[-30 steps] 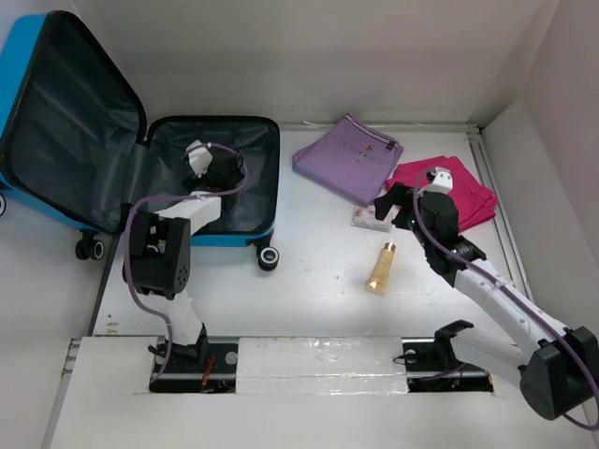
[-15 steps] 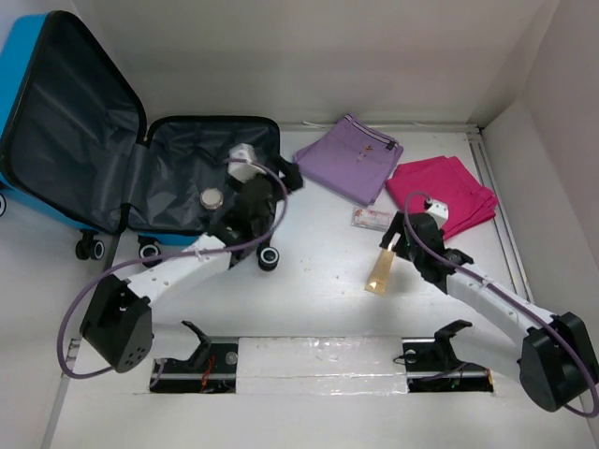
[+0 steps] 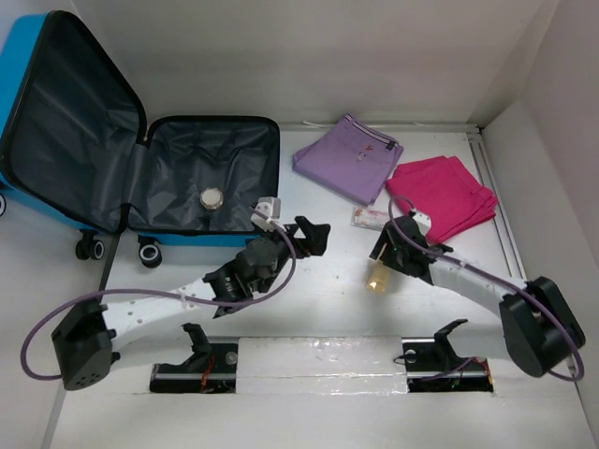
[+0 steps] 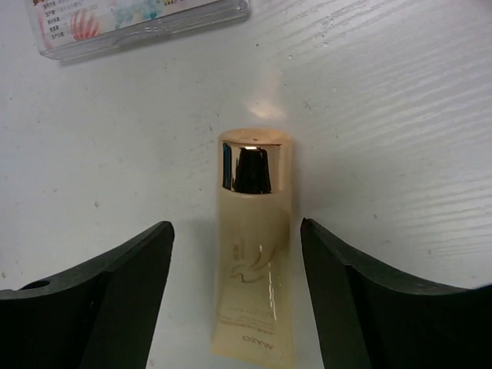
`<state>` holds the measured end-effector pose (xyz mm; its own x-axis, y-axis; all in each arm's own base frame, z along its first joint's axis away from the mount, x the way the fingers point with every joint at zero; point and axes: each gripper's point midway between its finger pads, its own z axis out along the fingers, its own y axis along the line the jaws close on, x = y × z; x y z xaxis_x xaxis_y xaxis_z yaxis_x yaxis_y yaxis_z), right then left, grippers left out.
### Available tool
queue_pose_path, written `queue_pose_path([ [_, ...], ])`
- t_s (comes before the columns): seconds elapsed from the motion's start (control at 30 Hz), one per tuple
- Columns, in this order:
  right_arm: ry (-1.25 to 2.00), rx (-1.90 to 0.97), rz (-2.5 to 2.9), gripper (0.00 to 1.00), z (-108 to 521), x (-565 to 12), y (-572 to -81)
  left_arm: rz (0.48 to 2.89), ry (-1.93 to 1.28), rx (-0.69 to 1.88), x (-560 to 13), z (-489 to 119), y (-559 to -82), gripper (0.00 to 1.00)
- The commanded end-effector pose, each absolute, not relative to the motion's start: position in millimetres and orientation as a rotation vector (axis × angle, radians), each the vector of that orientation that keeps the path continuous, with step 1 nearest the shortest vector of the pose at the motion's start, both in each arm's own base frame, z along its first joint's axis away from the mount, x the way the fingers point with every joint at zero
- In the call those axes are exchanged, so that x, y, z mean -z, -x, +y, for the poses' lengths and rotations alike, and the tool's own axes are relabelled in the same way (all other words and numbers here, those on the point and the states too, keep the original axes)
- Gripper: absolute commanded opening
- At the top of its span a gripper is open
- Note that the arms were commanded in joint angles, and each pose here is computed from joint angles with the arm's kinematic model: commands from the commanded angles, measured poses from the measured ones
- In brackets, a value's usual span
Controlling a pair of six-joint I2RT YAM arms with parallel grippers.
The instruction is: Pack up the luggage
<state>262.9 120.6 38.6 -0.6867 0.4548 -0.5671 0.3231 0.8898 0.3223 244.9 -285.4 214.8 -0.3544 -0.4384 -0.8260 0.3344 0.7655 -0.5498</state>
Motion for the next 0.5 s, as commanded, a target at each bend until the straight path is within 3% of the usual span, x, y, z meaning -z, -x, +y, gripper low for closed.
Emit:
queue_pose_path([
  [0.0, -0.559, -0.292, 2.349, 0.72, 140.1, -55.3, -288.0, 1.614, 0.127, 0.925, -264.7, -278.2, -239.4, 0.96],
  [0.07, -0.570, -0.256, 2.391, 0.71, 140.7, -40.7, -288.6, 1.583, 0.133, 0.957, -276.3, -270.3, -233.1, 0.96],
  [0.17, -0.571, -0.249, 2.426, 0.51, 150.4, -25.4, -288.2, 1.560, 0.142, 0.974, -278.9, -258.2, -226.0, 0.95],
  [0.3, -0.532, -0.196, 2.430, 0.35, 161.1, -24.5, -290.0, 1.561, 0.136, 0.928, -276.2, -248.7, -226.2, 0.95],
  [0.47, -0.362, -0.256, 2.255, 0.33, 203.7, -108.0, -294.4, 1.533, 0.165, 0.911, -288.7, -233.4, -224.0, 0.95],
])
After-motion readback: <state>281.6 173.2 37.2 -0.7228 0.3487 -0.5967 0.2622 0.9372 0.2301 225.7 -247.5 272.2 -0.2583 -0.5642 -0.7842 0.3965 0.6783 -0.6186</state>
